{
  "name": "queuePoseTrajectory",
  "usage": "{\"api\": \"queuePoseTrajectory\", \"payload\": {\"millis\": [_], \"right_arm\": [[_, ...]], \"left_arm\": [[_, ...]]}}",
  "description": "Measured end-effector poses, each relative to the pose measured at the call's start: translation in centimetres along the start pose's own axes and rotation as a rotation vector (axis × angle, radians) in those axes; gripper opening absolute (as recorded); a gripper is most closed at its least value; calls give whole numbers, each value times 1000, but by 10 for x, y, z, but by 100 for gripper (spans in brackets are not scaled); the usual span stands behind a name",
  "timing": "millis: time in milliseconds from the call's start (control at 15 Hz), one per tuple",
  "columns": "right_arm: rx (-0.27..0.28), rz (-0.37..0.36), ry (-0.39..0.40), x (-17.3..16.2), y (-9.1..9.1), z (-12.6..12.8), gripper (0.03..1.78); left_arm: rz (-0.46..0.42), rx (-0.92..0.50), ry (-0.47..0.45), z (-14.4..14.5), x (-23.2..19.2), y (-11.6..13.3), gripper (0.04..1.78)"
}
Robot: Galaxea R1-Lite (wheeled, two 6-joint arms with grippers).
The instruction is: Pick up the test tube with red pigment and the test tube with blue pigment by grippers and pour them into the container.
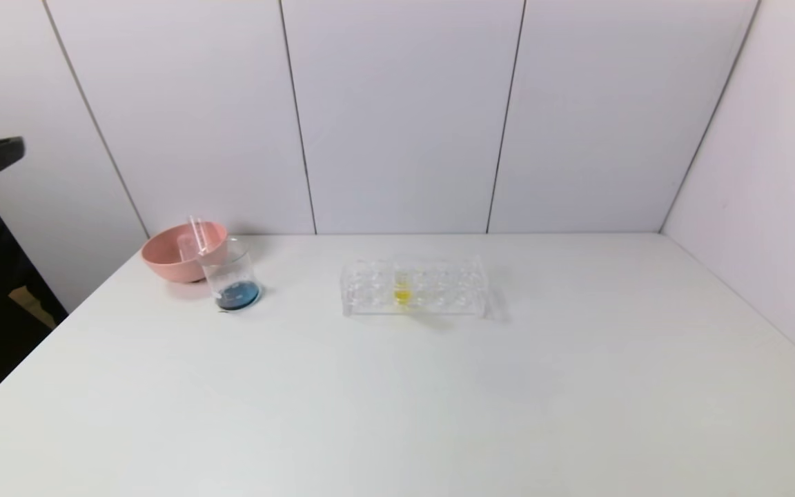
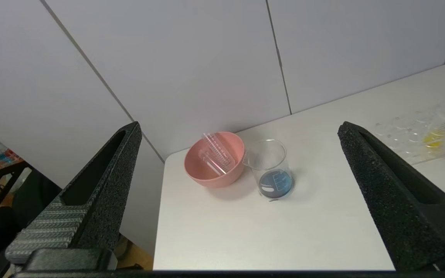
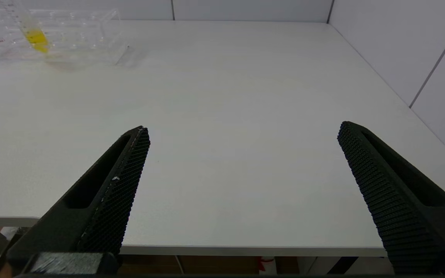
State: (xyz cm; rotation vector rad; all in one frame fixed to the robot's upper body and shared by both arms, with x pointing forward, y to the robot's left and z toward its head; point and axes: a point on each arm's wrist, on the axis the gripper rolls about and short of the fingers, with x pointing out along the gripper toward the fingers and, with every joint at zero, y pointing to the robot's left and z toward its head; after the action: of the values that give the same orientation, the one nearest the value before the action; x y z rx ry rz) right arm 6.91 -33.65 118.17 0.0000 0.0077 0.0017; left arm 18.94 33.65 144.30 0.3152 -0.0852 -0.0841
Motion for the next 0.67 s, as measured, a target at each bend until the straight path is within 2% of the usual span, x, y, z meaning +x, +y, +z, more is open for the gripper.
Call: {"api": "queuePoseTrajectory", "payload": {"millis": [133,333,467,667], "right_arm": [[0,0,0,0,0,0,177],[0,-1,0,0,0,0,177],[0,0,0,0,0,0,177],[0,0,0,0,0,0,177]], "left_arm": [[-3,26,-32,-12,-49,-13,177],[-3,97,-60,-45,-104,-32,177],[3,175,-100,-65,-128,-43,177],[-39,301,-147,-109,-149,-60,177]]}}
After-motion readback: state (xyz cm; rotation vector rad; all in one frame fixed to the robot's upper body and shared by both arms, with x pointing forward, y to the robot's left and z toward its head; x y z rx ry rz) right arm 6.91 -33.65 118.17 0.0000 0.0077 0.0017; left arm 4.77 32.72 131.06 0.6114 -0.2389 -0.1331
